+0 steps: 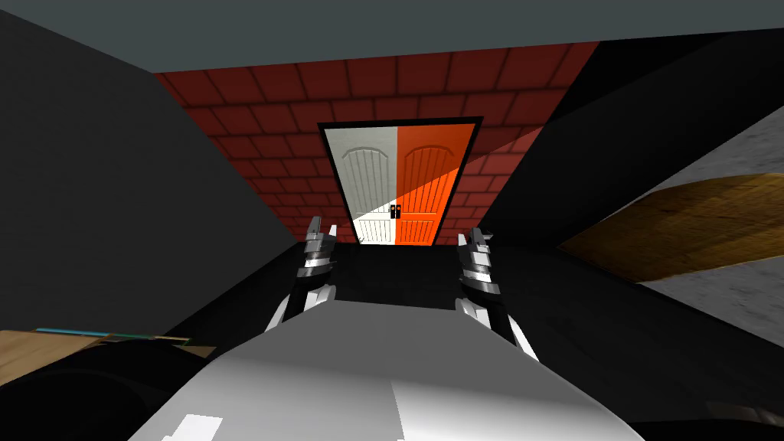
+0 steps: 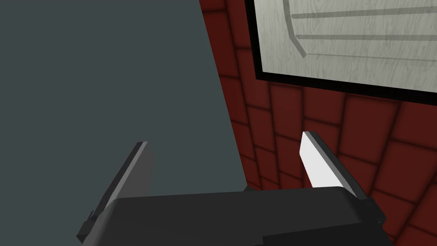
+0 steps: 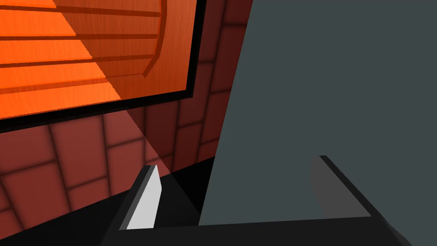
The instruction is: Pull the door open
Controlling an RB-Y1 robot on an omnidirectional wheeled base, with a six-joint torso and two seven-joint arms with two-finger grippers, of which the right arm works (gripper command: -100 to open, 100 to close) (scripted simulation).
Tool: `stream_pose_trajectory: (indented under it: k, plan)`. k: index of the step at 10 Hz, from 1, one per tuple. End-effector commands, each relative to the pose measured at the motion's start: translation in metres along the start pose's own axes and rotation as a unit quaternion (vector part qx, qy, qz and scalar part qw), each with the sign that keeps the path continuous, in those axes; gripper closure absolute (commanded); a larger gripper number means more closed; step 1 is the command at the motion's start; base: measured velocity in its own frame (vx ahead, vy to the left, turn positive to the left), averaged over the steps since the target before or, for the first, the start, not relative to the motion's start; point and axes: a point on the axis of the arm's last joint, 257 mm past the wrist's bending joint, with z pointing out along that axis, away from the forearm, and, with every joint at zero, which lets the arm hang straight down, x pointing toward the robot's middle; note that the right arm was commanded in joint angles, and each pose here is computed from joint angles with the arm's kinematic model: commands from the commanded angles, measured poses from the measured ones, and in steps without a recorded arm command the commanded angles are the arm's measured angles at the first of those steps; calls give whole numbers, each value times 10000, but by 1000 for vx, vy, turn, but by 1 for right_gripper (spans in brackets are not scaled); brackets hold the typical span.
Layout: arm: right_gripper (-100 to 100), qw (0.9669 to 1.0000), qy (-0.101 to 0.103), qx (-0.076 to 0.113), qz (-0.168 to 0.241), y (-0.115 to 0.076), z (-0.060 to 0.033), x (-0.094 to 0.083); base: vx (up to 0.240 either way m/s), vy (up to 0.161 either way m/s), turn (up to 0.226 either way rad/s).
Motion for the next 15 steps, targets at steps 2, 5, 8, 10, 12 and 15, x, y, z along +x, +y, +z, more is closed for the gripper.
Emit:
stream_pose_trajectory:
  k: [2,5,8,10,12,15]
  plan:
    - [-100,9999,56,95,7,-98,-10,18,158,-2,24]
    - [-100,9995,149,286,24,-293,-34,47,209,58,23]
    - [-100,9984,239,517,48,-524,-70,73,183,55,35]
    - [-100,9971,295,703,71,-708,-104,89,211,50,42]
    - [-100,9958,333,852,90,-853,-134,98,152,26,26]
    - [-100,9929,386,1119,129,-1110,-195,110,177,61,40]
